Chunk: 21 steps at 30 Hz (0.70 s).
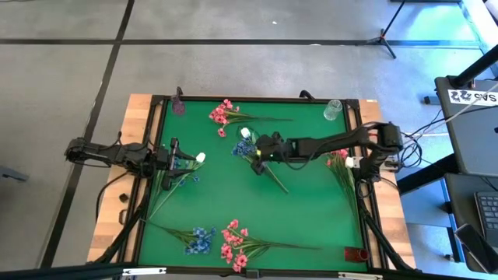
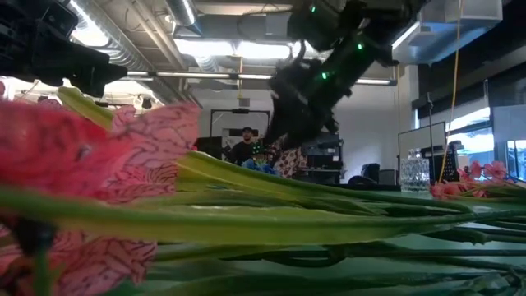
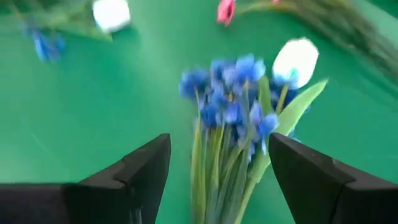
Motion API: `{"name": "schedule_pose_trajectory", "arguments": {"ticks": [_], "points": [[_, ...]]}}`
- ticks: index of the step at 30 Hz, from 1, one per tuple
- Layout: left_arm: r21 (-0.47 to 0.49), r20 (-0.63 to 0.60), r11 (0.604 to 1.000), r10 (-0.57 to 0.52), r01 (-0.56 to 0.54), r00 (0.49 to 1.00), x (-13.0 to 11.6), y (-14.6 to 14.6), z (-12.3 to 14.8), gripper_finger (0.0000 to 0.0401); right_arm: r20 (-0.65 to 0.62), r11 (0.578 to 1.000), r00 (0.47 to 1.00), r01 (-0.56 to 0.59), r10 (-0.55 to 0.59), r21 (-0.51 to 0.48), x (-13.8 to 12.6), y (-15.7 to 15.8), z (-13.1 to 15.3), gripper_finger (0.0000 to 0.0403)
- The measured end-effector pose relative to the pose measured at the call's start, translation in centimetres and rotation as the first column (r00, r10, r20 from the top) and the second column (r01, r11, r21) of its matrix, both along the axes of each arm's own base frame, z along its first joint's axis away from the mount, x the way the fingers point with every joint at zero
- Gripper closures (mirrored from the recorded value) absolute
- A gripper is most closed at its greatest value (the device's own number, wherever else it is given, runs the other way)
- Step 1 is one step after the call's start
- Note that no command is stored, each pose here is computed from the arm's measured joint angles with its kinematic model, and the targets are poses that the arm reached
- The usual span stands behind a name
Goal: Sort flowers into vase by color
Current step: Put the top white flower into the transparent vase
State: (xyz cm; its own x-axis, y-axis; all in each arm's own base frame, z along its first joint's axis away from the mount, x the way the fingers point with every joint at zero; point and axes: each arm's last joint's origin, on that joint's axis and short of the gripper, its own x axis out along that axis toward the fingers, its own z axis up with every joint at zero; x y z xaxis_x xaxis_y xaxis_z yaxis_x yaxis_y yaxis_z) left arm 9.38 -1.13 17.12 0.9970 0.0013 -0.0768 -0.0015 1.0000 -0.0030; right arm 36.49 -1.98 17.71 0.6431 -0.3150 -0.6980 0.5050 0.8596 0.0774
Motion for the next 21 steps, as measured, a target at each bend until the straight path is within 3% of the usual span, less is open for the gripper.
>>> {"name": "schedule_pose_trajectory", "arguments": {"ticks": [4, 11, 21], "points": [[0.000, 0.001, 1.000, 0.000, 0.000, 1.000, 0.0, 0.0, 0.0, 0.0207, -0.123, 0.999, 0.991, 0.052, -0.053, -0.008, -0.4, -1.0, -2.0, 0.0134], [0.000, 0.000, 1.000, 0.000, 0.000, 1.000, 0.0, 0.0, 0.0, 0.0207, -0.261, 0.996, 0.961, 0.080, -0.089, -0.047, -1.4, -1.2, -3.2, 0.0134], [0.000, 0.000, 1.000, 0.000, 0.000, 1.000, 0.0, 0.0, 0.0, 0.0207, -0.199, 0.989, 0.979, 0.065, -0.037, 0.135, -0.7, -0.7, -2.7, 0.0134]]}}
